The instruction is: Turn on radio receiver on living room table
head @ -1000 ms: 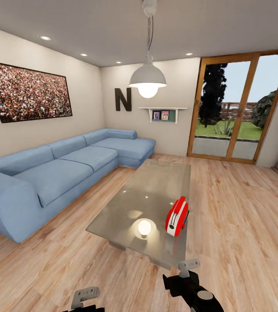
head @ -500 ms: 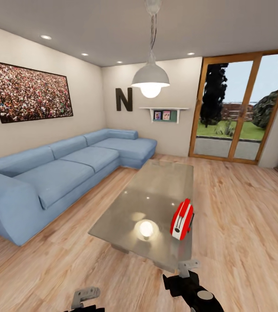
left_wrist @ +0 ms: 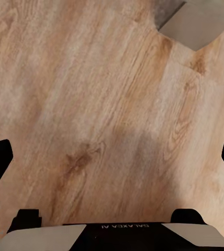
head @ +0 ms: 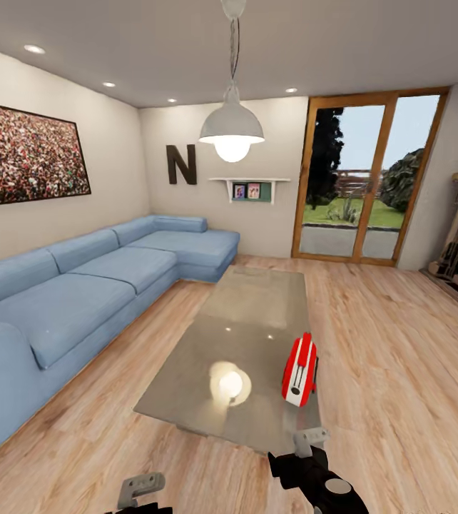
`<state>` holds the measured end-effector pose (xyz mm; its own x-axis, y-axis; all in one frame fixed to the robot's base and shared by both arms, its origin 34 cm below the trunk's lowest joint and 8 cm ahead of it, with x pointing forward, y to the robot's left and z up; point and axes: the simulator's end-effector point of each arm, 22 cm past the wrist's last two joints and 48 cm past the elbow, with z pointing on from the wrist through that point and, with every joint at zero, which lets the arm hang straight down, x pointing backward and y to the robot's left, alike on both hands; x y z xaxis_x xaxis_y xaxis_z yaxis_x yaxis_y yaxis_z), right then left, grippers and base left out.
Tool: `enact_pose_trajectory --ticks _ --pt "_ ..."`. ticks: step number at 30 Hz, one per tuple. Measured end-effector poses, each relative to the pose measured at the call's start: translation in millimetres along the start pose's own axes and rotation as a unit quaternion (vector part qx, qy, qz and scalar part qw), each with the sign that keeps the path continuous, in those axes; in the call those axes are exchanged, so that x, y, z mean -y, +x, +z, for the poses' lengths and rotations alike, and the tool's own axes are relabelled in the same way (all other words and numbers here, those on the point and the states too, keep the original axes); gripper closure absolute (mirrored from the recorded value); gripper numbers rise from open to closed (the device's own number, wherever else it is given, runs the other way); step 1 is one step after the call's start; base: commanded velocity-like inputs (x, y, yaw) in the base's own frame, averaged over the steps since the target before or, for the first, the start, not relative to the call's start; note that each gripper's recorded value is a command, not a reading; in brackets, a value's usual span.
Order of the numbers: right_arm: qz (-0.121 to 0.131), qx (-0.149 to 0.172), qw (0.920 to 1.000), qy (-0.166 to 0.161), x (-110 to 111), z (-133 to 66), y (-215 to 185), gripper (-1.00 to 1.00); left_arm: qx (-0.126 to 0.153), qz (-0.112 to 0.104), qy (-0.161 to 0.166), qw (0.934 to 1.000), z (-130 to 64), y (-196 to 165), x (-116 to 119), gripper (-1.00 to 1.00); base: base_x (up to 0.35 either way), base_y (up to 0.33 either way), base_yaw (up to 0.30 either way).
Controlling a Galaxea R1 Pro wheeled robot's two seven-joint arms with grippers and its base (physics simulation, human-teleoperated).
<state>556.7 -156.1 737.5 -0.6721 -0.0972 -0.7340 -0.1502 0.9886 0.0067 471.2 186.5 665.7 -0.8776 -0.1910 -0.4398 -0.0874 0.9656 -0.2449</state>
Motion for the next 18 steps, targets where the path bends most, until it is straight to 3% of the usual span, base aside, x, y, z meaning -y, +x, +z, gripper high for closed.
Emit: enact_pose_trajectory --ticks 8,14,18 --pt "0.0 0.004 1.0 0.0 0.0 -1.7 -2.8 -1.0 0.003 0.001 0.001 1.0 -1.6 -1.8 0.6 -1.0 0.152 0.12 -0.272" --pt "0.0 0.005 1.0 0.0 0.0 -2.3 -3.9 -1.0 0.005 0.001 0.001 1.0 -2.2 -2.9 1.0 -1.0 0.008 0.005 -0.075" --pt "-0.001 0.005 1.0 0.0 0.0 -2.4 -3.9 -1.0 0.005 0.001 0.001 1.0 -2.2 -2.6 0.9 -1.0 0.03 0.025 -0.22"
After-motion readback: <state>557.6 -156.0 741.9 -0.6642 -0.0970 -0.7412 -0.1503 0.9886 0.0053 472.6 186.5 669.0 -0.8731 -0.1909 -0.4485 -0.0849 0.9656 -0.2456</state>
